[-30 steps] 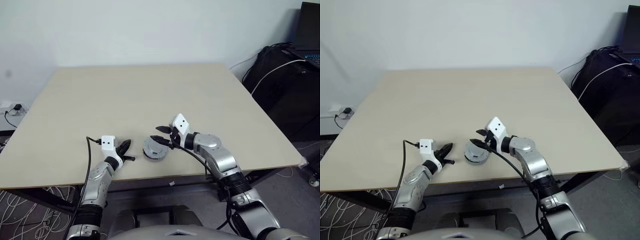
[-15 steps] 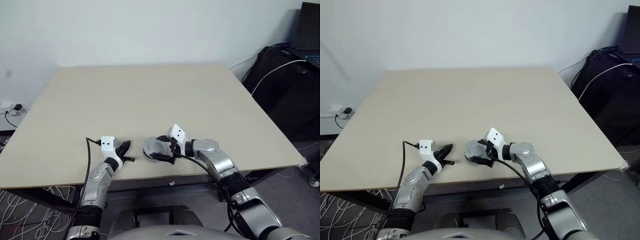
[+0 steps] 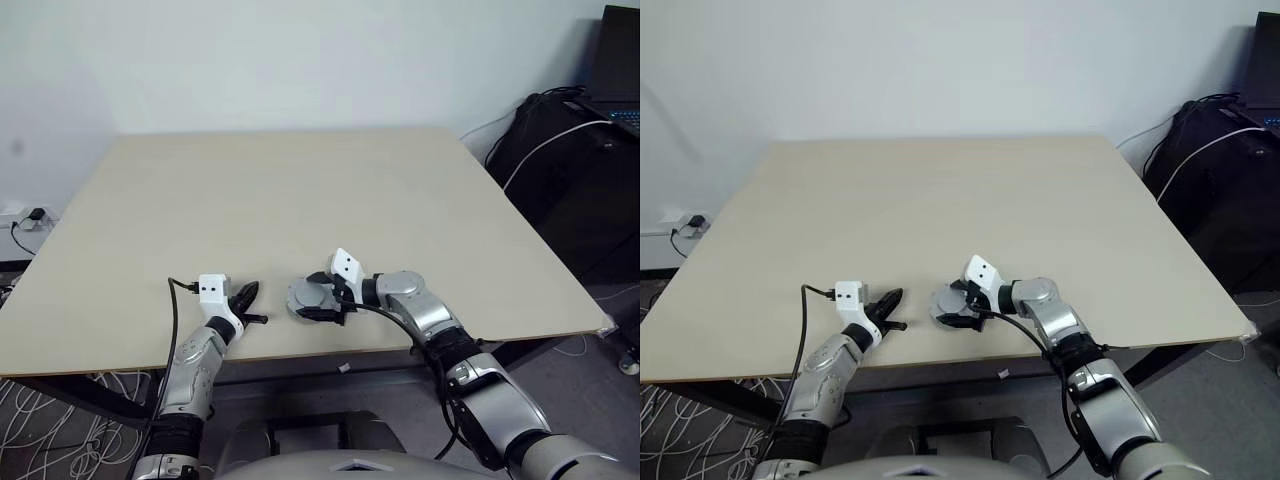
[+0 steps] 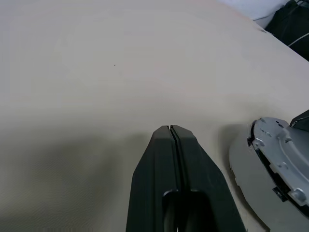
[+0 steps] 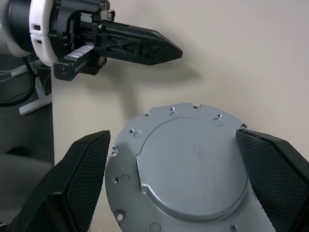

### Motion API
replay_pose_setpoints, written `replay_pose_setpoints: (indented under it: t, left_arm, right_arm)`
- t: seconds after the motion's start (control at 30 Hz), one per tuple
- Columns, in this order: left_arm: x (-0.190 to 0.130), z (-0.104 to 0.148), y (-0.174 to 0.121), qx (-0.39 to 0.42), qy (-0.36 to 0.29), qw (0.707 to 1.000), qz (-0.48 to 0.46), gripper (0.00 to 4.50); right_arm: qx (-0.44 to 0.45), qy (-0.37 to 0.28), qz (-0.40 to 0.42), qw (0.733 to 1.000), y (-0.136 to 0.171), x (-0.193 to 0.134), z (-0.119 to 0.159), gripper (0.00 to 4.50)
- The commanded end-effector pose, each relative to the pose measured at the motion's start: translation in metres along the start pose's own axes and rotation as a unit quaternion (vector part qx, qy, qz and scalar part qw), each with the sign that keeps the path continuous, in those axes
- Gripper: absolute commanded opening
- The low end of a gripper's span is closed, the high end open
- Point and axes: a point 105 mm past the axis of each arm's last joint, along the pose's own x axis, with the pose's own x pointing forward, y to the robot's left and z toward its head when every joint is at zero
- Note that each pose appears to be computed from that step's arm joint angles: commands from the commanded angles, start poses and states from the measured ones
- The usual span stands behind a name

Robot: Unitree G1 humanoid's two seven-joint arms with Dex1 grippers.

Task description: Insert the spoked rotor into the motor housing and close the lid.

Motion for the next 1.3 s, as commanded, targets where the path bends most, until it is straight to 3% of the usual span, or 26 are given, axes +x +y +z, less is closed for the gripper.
replay_pose_setpoints:
  t: [0.03, 0.93, 1.1, 1.3]
  left_arm:
    - [0.001, 0.019, -0.004, 0.007, -0.035, 0.999, -0.005, 0.0]
    - [0.0, 0.018, -0.003, -0.005, -0.037, 0.999, -0.003, 0.0]
    - [0.001, 0.018, -0.003, -0.006, -0.036, 0.999, -0.004, 0.0]
    - [0.001, 0.018, -0.004, -0.007, -0.035, 0.999, -0.007, 0.0]
  right_arm:
    - [-0.006, 0.016, 0.005, 1.0, -0.003, -0.005, -0.007, 4.48]
    - [-0.02, 0.024, -0.004, 1.0, -0.014, -0.003, -0.006, 4.48]
    - [-0.015, 0.02, -0.005, 1.0, -0.015, -0.004, -0.005, 3.37]
    - [-0.011, 0.013, -0.005, 1.0, -0.013, -0.005, -0.004, 3.34]
